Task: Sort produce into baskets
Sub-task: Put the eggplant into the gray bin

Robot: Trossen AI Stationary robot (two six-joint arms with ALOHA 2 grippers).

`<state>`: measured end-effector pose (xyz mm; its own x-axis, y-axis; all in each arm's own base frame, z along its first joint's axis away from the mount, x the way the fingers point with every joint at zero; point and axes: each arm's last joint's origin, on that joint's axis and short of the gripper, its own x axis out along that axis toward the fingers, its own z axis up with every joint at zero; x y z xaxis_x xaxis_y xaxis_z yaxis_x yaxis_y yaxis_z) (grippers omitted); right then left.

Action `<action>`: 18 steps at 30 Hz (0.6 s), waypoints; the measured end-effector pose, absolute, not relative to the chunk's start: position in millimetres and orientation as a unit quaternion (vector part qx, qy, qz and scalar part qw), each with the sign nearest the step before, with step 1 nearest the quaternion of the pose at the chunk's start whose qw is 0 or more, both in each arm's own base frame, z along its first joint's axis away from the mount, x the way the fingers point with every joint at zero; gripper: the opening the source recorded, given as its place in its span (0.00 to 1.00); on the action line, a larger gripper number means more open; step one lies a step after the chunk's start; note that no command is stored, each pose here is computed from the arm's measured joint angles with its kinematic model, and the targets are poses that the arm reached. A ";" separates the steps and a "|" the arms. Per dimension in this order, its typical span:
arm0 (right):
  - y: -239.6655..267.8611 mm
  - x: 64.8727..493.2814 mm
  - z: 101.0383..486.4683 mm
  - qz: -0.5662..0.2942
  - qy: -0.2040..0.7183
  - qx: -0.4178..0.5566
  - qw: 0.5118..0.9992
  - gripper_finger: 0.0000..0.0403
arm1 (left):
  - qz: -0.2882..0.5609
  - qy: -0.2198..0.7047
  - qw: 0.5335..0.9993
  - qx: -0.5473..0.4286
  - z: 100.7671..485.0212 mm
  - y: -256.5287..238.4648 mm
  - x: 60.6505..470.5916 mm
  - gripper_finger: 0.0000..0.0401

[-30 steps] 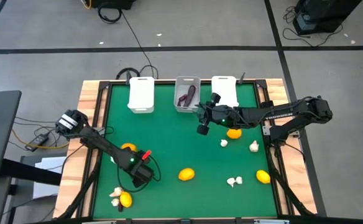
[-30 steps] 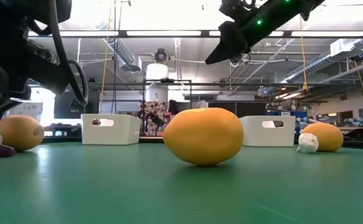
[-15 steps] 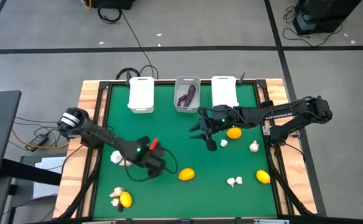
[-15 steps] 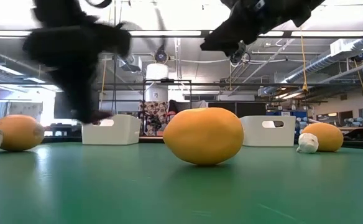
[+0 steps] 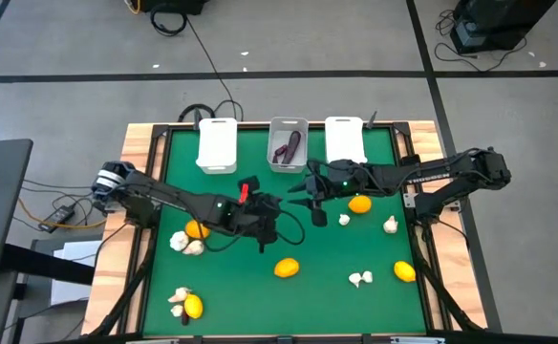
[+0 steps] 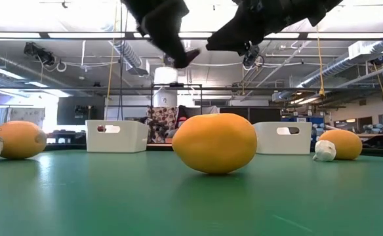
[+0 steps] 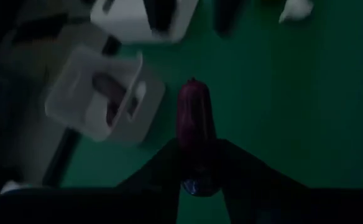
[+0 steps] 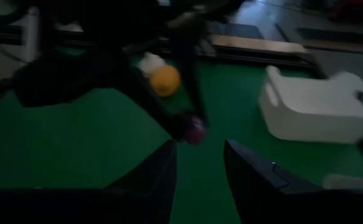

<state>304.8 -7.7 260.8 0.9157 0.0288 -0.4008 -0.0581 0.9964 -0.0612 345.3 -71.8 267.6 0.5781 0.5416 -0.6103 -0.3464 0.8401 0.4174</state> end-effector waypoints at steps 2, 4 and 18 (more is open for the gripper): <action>-5.8 304.8 260.9 0.040 0.203 -0.040 0.978 0.36 | 0.249 0.368 0.886 0.134 270.8 -68.6 350.3 0.25; -5.7 304.8 260.8 0.039 0.203 -0.042 0.977 0.36 | 0.243 0.359 0.890 0.144 272.8 -66.2 353.6 0.25; -7.7 305.9 262.9 0.010 0.193 -0.057 0.979 0.26 | 0.236 0.323 0.902 0.165 280.8 -62.0 362.3 0.25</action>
<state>305.9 -7.7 262.9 0.9250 -0.0033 -0.3799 -0.0412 0.9932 -0.1089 362.3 -62.0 280.8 0.6806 0.5320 -0.5038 -0.3186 0.8341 0.4503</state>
